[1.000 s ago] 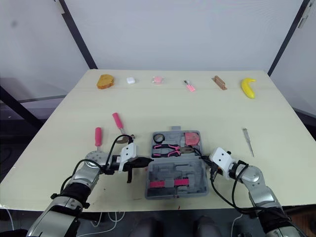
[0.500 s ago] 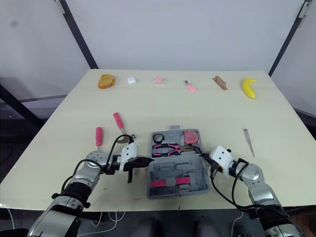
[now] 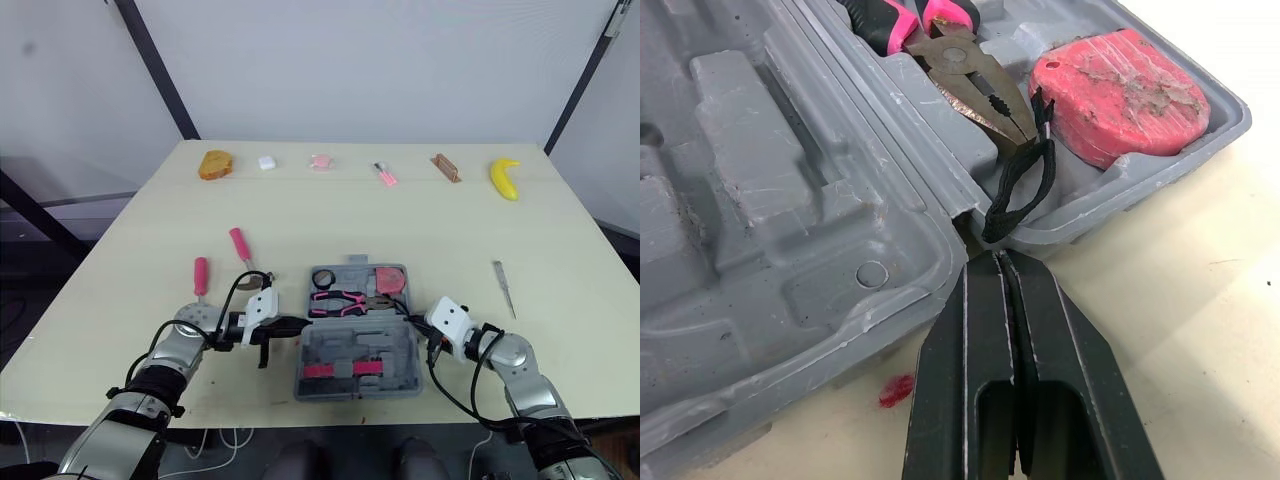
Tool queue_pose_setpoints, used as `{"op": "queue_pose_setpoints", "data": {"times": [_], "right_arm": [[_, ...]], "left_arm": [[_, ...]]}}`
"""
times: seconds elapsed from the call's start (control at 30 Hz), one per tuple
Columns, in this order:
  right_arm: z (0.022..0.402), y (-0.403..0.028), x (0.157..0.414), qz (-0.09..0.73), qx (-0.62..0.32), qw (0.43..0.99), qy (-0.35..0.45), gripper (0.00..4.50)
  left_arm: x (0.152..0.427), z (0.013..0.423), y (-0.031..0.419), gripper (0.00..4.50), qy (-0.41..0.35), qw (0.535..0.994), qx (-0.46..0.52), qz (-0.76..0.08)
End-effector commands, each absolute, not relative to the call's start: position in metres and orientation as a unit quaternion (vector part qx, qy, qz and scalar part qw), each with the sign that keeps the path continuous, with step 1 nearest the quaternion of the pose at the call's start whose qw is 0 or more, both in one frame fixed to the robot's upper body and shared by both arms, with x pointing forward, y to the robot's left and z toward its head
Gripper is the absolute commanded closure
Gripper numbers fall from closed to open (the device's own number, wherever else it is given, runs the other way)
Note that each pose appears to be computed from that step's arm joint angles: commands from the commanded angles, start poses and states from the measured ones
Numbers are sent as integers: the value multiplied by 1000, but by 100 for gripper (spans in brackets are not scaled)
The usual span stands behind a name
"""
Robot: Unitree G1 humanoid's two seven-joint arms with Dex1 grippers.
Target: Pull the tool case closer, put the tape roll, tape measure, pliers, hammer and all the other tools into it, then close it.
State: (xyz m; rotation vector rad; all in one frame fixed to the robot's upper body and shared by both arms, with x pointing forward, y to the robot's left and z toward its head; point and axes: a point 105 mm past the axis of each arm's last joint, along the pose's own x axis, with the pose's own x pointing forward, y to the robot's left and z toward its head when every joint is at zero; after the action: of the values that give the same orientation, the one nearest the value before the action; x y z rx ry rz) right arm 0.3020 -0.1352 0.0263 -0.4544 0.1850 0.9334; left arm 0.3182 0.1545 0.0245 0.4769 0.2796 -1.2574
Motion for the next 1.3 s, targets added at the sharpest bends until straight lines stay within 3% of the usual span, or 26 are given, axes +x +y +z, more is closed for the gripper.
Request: {"op": "queue_pose_setpoints", "data": {"times": [0.03, 0.8, 1.3], "right_arm": [[36, -114, 297, 481, -211, 849, 59, 448], [32, -113, 292, 489, -209, 843, 75, 448], [43, -152, 301, 434, -209, 873, 70, 448]], "left_arm": [[323, 27, 149, 450, 121, 774, 225, -579], [317, 22, 146, 450, 127, 767, 221, -589], [319, 30, 163, 450, 120, 787, 220, -564]]}}
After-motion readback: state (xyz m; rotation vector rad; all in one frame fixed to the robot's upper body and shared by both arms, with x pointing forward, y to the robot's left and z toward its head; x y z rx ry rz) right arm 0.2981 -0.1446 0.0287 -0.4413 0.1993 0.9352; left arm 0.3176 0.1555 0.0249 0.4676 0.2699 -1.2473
